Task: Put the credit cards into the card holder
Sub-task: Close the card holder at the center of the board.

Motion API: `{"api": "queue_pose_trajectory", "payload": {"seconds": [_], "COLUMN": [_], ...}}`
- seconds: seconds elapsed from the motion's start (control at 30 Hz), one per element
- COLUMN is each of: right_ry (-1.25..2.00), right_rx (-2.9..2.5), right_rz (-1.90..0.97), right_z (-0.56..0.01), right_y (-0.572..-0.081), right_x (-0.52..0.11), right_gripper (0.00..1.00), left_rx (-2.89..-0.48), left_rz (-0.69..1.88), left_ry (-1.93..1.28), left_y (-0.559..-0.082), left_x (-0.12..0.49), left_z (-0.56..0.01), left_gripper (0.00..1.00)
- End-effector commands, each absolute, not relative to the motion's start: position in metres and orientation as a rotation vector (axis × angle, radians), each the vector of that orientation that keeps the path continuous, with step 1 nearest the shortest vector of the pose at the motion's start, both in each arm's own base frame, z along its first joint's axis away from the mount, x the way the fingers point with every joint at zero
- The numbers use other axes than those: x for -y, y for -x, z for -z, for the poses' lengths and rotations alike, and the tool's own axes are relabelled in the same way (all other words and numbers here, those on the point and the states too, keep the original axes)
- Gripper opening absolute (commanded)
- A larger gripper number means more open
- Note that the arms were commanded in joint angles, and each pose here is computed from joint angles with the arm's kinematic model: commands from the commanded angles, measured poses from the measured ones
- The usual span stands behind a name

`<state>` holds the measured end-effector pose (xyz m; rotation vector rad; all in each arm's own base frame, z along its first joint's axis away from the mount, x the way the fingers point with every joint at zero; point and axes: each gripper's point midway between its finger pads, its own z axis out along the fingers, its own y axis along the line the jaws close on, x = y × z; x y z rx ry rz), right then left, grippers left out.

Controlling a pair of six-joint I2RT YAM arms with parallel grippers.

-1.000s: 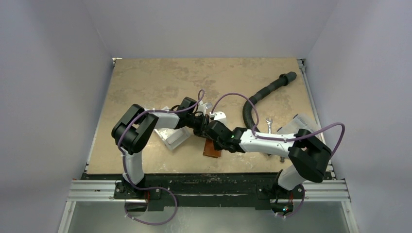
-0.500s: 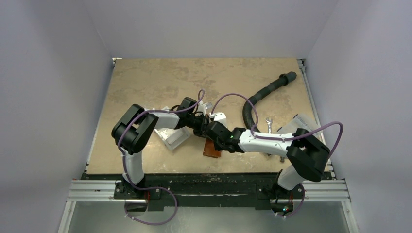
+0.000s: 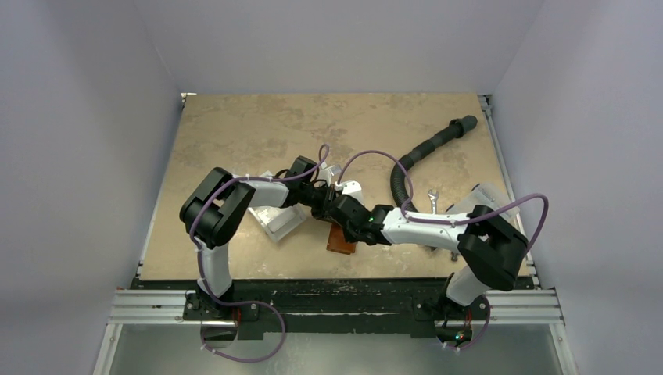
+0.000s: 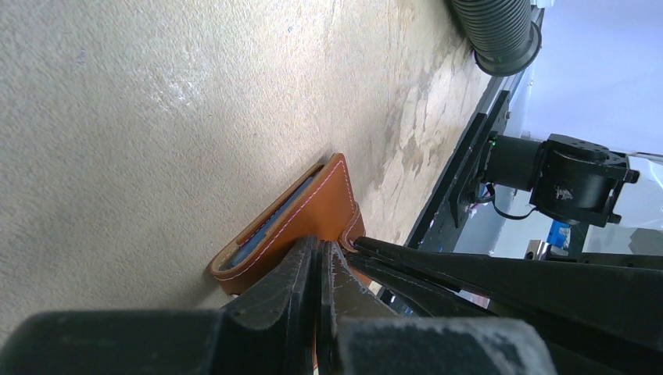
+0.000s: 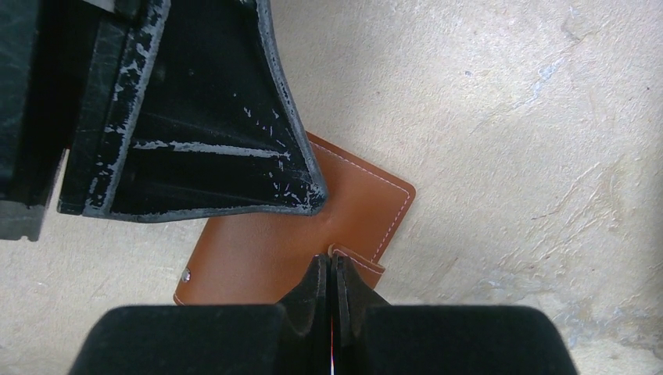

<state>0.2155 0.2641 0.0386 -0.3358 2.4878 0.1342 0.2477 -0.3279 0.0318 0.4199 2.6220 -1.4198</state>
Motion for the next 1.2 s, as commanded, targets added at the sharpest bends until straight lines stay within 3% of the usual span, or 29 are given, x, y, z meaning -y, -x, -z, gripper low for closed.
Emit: {"api": "queue_pose_trajectory", "payload": {"seconds": [0.0,0.5,1.17], "right_ry": [0.333,0.362,0.378], "right_rx": [-2.467,-2.496,-2.484], "right_rz": [-0.163,-0.336,-0.249], "right_z": [-0.044,-0.045,-0.038], "right_y": [-0.224,-0.211,-0.221], "right_x": [-0.277,-0.298,-0.294], "right_gripper": [0.0,0.0,0.03], "left_rx": [-2.618,-2.619,-2.621], "left_rz": [1.429,1.427,1.425], "left_ry": [-0.416,-0.415,-0.416], "left_y": [-0.248,-0.248,-0.247], "left_x": [0.328,0.328,0.328], "left_z": [-0.029,-0.029,-0.028], "left_gripper": [0.0,0.0,0.0]}}
